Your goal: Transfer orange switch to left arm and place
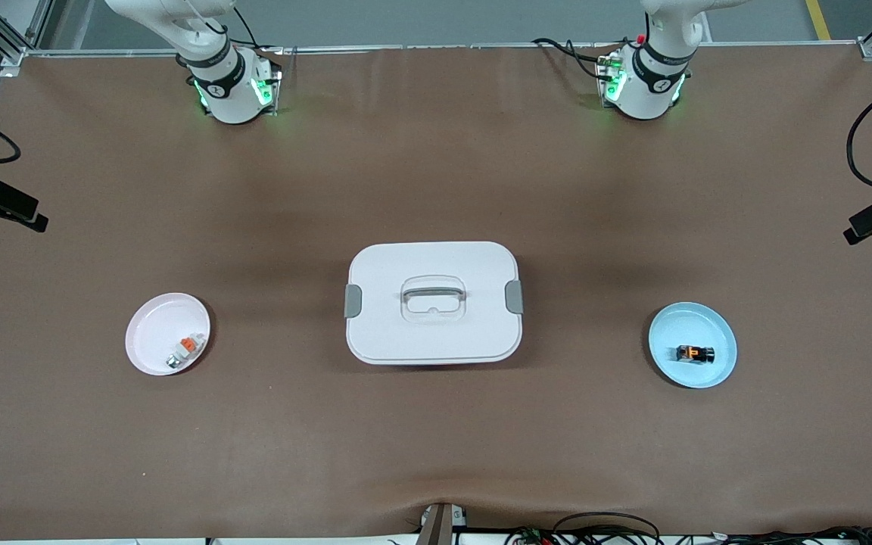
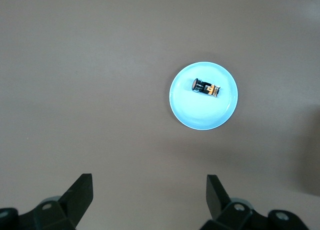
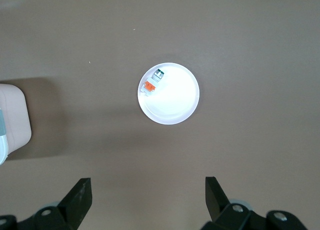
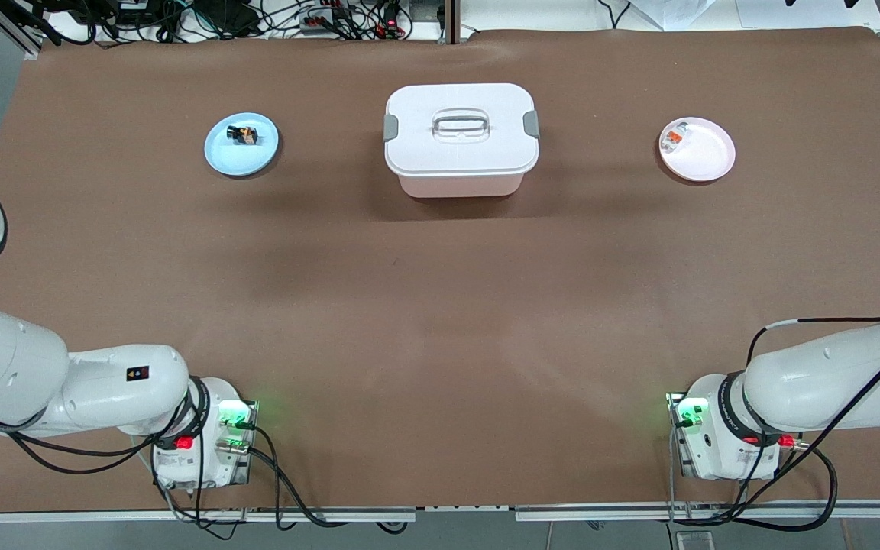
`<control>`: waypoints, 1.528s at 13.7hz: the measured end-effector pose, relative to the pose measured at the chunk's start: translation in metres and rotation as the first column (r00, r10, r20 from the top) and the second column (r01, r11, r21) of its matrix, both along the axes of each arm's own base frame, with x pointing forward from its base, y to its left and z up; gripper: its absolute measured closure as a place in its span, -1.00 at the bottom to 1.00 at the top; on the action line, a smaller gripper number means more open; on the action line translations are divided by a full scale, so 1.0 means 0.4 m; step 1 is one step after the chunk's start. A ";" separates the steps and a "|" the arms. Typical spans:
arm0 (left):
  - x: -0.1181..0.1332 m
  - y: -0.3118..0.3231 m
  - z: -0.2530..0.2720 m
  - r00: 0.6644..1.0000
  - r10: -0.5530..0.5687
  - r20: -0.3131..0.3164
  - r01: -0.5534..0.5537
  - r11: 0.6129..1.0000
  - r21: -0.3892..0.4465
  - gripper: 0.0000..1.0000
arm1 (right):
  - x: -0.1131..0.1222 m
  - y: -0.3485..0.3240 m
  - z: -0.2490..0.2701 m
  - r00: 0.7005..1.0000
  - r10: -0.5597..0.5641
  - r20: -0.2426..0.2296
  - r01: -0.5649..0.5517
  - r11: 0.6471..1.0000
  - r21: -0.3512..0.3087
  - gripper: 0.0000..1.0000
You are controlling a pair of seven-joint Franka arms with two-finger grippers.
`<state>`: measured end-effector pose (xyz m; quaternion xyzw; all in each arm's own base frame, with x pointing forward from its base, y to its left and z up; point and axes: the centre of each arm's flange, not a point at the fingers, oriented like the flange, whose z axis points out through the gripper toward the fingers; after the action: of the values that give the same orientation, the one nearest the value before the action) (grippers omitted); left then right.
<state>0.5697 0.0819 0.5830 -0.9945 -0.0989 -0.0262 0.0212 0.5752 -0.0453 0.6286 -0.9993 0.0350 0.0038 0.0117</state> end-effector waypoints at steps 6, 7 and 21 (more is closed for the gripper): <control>0.001 -0.004 -0.002 1.000 -0.001 -0.002 0.001 1.000 0.003 -1.00 | -0.002 -0.004 -0.001 1.000 -0.003 -0.005 0.003 1.000 0.002 -1.00; 0.001 -0.003 -0.002 1.000 0.000 -0.002 0.000 1.000 0.003 -1.00 | -0.002 -0.004 -0.001 1.000 -0.004 -0.005 0.004 1.000 0.006 -1.00; -0.010 -0.207 0.043 0.995 -0.104 0.013 0.105 0.990 -0.098 -1.00 | -0.007 -0.018 -0.003 1.000 -0.022 -0.014 0.023 0.998 0.061 -1.00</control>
<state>0.5658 -0.0007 0.6001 -0.9981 -0.0481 -0.0261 -0.0298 0.5725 -0.0523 0.6273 -0.9980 0.0460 0.0116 0.0422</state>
